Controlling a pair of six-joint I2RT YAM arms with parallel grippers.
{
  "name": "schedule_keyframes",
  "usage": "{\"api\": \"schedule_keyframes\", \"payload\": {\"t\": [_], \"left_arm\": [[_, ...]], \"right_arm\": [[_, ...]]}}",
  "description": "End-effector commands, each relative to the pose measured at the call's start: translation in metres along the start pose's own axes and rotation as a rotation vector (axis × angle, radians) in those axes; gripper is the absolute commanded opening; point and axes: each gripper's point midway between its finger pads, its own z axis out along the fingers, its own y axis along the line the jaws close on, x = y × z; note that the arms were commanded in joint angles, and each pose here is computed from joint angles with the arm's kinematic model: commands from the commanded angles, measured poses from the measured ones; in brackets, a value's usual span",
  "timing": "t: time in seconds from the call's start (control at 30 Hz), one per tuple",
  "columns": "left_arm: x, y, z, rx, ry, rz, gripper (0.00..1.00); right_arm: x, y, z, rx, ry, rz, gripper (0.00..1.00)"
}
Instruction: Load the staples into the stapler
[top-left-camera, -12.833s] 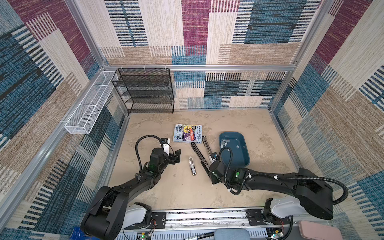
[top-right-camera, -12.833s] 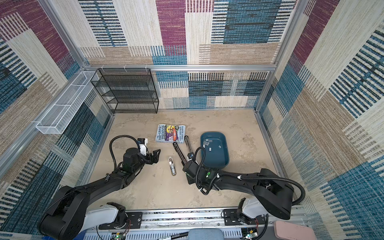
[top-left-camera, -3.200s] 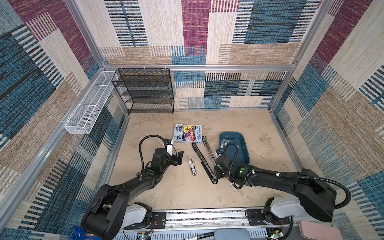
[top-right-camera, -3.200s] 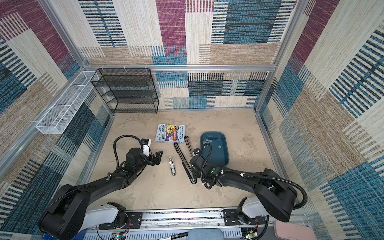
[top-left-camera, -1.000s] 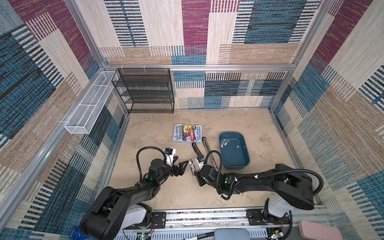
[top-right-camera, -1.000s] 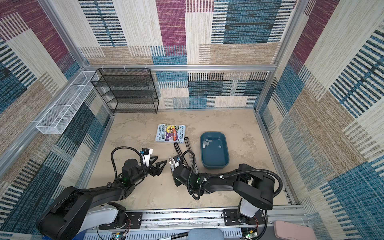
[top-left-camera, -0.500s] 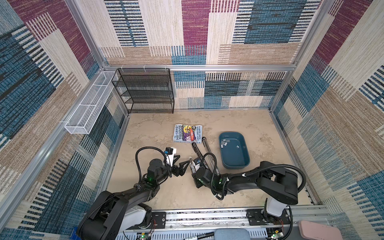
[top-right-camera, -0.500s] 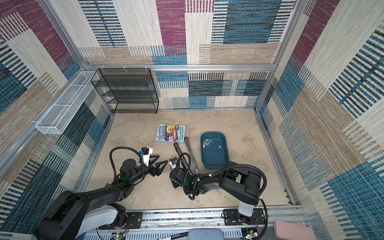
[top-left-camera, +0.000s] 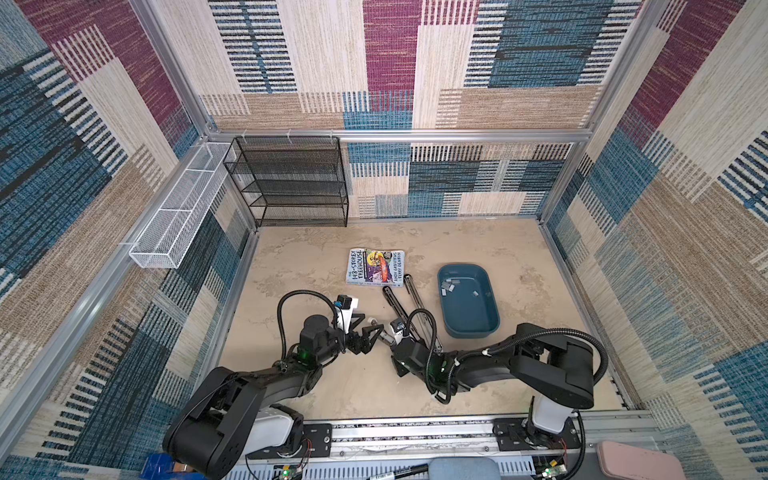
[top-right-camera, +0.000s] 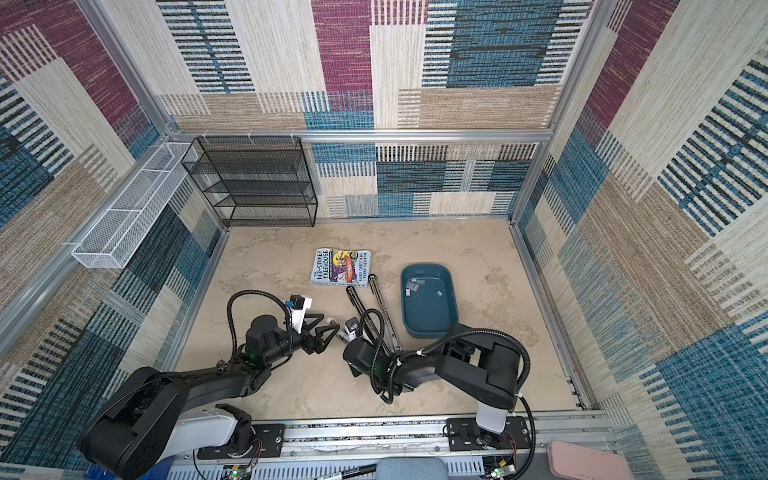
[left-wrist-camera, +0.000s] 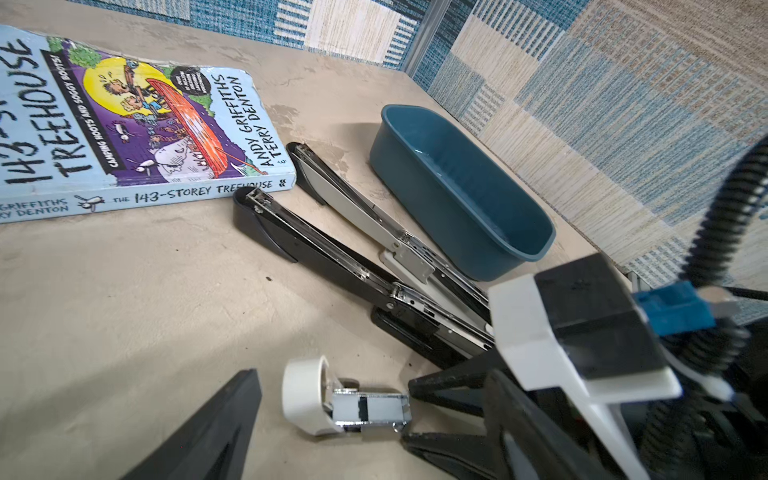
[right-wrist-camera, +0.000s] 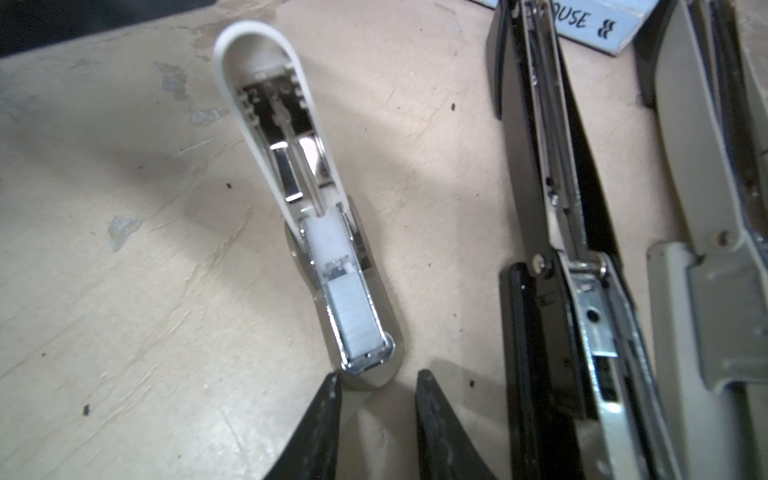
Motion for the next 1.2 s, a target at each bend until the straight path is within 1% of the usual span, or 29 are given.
{"api": "schedule_keyframes", "payload": {"t": [0.0,0.1,0.2,0.27,0.37,0.5,0.6,0.73,0.87,1.0,1.17], "left_arm": [[-0.011,-0.007,0.002,0.04,-0.036,0.019,0.88],[-0.011,-0.001,0.005,0.009,-0.037,-0.008,0.87],[-0.013,0.013,0.005,-0.07,-0.044,-0.103,0.87],[-0.012,0.018,0.005,-0.095,-0.048,-0.163,0.86],[-0.013,0.012,0.006,-0.061,-0.06,-0.21,0.86],[-0.011,0.006,0.015,-0.029,-0.022,-0.238,0.84],[-0.008,0.002,0.017,-0.017,-0.014,-0.246,0.83],[-0.009,-0.007,0.02,0.015,-0.011,-0.237,0.8],[-0.006,-0.013,0.02,0.028,0.0,-0.238,0.76],[-0.007,-0.02,0.016,0.029,-0.009,-0.212,0.74],[-0.001,-0.035,0.017,0.056,0.014,-0.156,0.66]], "right_arm": [[-0.007,0.004,-0.002,-0.026,-0.029,0.012,0.37],[-0.011,0.011,-0.004,-0.065,-0.048,0.029,0.38],[-0.017,0.014,-0.006,-0.082,-0.065,0.046,0.38],[-0.02,0.014,-0.008,-0.091,-0.08,0.062,0.38],[-0.02,0.015,-0.011,-0.108,-0.095,0.075,0.39],[-0.017,0.013,-0.011,-0.119,-0.109,0.092,0.38],[-0.017,0.015,-0.012,-0.133,-0.125,0.088,0.37],[-0.022,0.016,-0.015,-0.151,-0.156,0.093,0.33],[-0.023,0.019,-0.016,-0.169,-0.168,0.099,0.3],[-0.022,0.02,-0.016,-0.181,-0.171,0.111,0.26],[-0.022,0.019,-0.018,-0.187,-0.178,0.122,0.24]]}}
